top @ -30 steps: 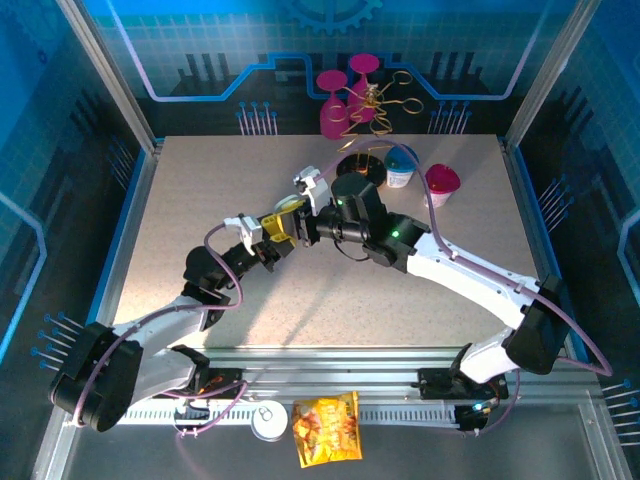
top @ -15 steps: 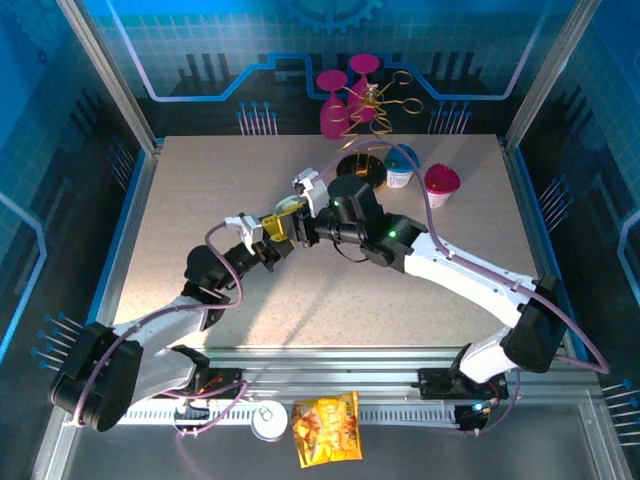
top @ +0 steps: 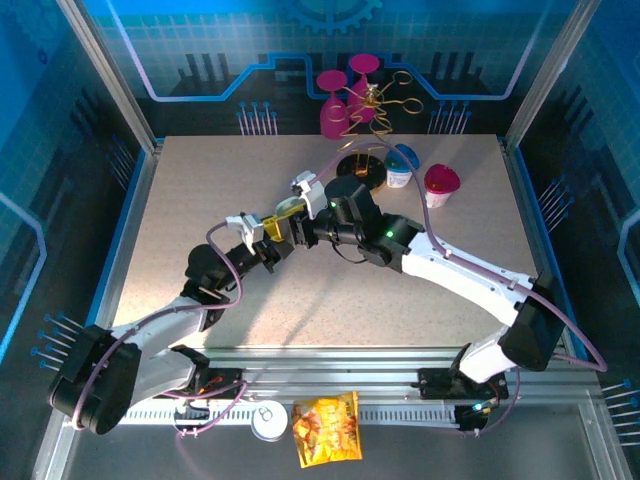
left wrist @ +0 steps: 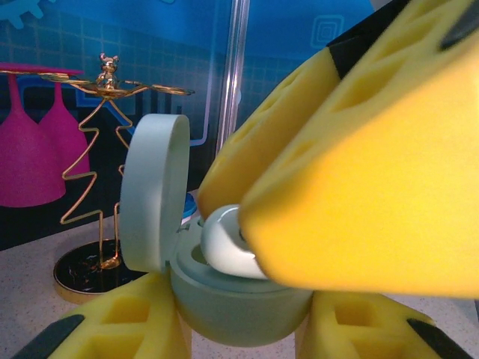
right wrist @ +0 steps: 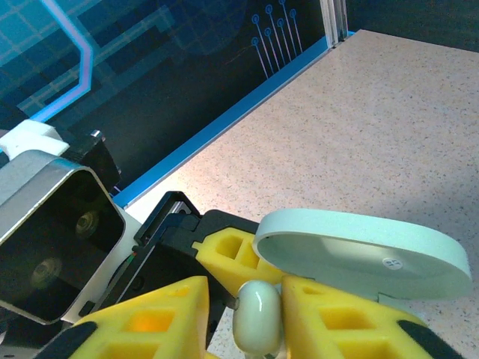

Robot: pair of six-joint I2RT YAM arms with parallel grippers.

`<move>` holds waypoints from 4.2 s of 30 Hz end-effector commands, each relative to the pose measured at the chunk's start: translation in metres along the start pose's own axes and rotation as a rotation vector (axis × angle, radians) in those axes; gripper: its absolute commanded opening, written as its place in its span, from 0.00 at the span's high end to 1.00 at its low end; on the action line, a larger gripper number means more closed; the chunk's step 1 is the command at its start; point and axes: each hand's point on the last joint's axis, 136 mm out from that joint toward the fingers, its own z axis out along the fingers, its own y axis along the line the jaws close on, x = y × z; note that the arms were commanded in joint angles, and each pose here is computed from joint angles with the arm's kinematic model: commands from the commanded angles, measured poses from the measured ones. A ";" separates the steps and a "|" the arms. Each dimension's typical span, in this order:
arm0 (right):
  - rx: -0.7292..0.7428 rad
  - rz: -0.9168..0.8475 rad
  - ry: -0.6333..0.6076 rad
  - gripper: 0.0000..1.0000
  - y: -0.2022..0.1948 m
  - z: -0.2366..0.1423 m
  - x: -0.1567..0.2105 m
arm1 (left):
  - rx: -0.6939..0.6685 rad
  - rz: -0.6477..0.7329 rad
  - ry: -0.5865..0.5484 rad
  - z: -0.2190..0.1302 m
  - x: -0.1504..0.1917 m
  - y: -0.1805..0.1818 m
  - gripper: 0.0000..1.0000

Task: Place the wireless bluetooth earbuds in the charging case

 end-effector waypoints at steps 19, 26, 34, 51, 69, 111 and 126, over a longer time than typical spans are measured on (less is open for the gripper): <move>0.067 -0.069 -0.214 0.45 -0.005 -0.055 -0.044 | 0.075 0.175 -0.069 -0.001 -0.015 -0.016 0.80; 0.154 -0.053 -0.087 0.44 -0.028 -0.037 -0.040 | 0.121 0.264 -0.032 -0.003 -0.003 -0.024 0.81; 0.207 -0.037 0.114 0.48 -0.044 -0.017 -0.014 | 0.091 0.278 -0.041 -0.003 -0.007 -0.022 0.80; -0.040 0.362 -0.039 0.13 -0.055 -0.056 -0.009 | 0.067 0.147 -0.155 0.002 -0.033 -0.016 0.80; -0.475 0.631 0.024 0.29 -0.017 -0.022 0.002 | 0.138 0.132 -0.155 0.006 -0.029 -0.026 0.80; -0.270 0.574 -0.081 0.79 -0.058 -0.032 0.008 | 0.097 0.152 -0.099 0.000 -0.017 -0.022 0.25; 0.171 0.622 0.111 0.79 -0.162 -0.010 0.131 | 0.086 0.161 0.423 -0.028 0.119 -0.029 0.01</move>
